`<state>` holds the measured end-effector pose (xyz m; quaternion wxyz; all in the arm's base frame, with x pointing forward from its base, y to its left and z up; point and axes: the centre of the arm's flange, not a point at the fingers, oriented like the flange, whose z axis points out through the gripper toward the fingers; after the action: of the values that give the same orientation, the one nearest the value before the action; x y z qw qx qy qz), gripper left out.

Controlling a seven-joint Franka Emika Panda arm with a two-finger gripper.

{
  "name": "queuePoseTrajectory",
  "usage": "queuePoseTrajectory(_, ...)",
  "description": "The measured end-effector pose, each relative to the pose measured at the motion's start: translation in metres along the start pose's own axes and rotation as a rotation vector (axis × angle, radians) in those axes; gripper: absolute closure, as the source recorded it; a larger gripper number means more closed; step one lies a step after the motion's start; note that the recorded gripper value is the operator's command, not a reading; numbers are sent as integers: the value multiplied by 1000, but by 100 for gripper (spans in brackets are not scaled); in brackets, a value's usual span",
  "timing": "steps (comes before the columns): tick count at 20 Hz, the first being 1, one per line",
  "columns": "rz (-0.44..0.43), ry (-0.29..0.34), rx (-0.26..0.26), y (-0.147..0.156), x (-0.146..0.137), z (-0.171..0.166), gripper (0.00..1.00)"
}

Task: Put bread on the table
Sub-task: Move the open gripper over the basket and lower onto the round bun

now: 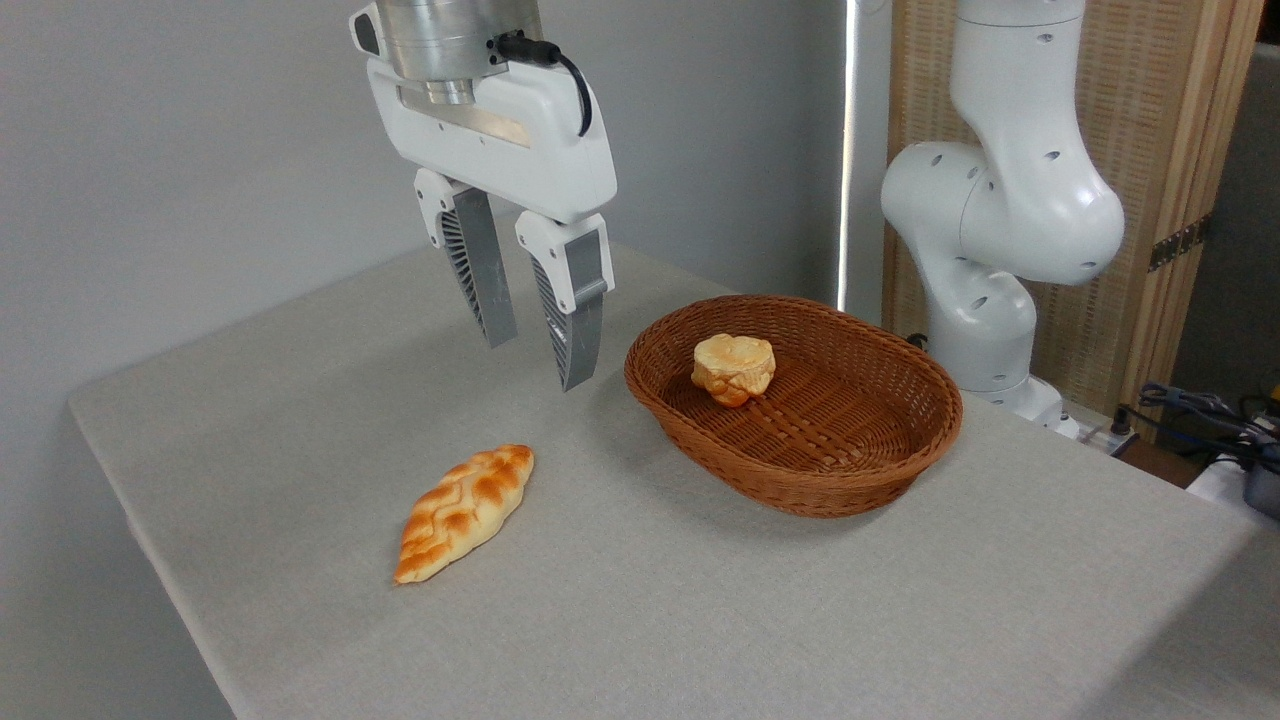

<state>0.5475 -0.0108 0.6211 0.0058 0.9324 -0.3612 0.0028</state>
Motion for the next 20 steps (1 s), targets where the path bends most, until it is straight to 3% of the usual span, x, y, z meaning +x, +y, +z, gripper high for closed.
queuePoseTrajectory(14, 12, -9, -8, 8, 1, 3, 0)
queuePoseTrajectory(17, 45, -32, -27, 34, -3, 10, 0)
queuePoseTrajectory(20, 127, -68, -71, 87, 0, 27, 0)
